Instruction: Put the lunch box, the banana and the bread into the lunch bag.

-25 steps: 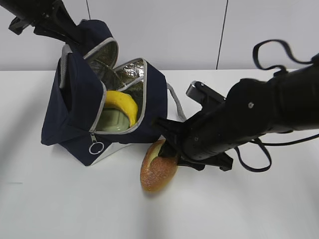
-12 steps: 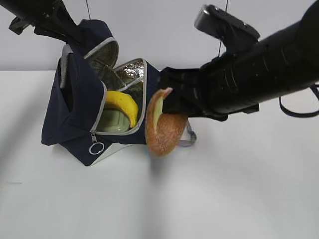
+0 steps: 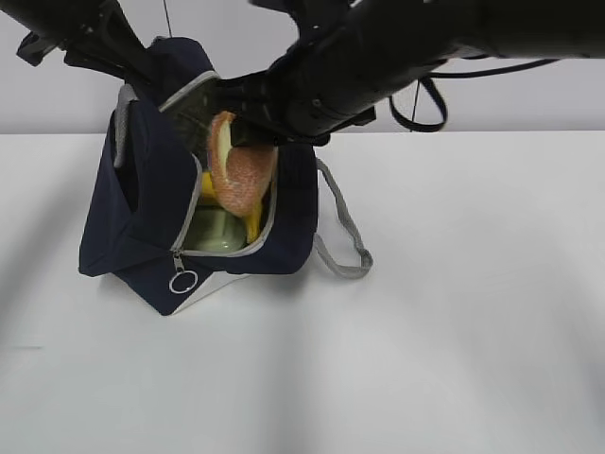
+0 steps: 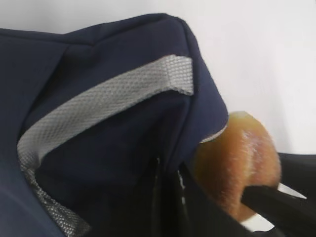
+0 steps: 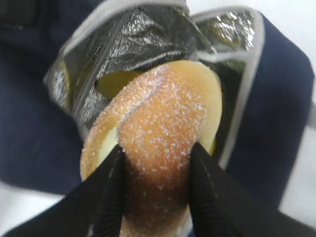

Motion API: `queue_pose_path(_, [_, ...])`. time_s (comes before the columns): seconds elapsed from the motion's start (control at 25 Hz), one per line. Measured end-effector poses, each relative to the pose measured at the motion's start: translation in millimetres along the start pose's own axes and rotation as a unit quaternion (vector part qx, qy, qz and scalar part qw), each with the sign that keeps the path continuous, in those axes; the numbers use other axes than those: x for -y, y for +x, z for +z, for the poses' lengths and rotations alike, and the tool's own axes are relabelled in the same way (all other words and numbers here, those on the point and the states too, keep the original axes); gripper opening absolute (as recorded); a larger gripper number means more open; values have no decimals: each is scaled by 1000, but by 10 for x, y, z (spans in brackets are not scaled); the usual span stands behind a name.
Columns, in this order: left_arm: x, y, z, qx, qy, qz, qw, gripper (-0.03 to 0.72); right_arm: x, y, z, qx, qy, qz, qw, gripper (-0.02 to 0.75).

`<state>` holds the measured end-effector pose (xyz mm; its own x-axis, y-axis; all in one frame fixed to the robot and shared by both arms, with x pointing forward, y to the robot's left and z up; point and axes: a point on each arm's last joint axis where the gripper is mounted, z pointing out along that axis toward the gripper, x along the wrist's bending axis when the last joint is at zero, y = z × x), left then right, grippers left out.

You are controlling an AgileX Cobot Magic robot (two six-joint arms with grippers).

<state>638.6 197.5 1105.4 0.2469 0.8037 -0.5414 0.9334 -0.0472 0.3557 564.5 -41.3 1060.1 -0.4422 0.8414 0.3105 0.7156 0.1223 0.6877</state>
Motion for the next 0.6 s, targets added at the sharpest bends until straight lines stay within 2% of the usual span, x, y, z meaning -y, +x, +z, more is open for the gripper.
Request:
queue_pose_path(0.12, [0,0,0,0,0,0,1000,-16,-110,9,304,0,-1,-7,1000,293])
queue_pose_path(0.2, [0,0,0,0,0,0,1000,-16,-124,-1,532,2,20,-13,1000,317])
queue_pose_path(0.36, [0,2,0,-1,0,0,1000,-16,-161,26,689,1,71,-47,996,498])
queue_pose_path(0.44, [0,2,0,-1,0,0,1000,-16,-244,65,633,-4,66,-62,996,587])
queue_pose_path(0.52, [0,3,0,-2,0,1,1000,-16,-315,100,552,-8,56,-74,996,627])
queue_pose_path(0.6, [0,3,0,-2,0,1,1000,-16,-351,126,476,-12,55,-82,995,635])
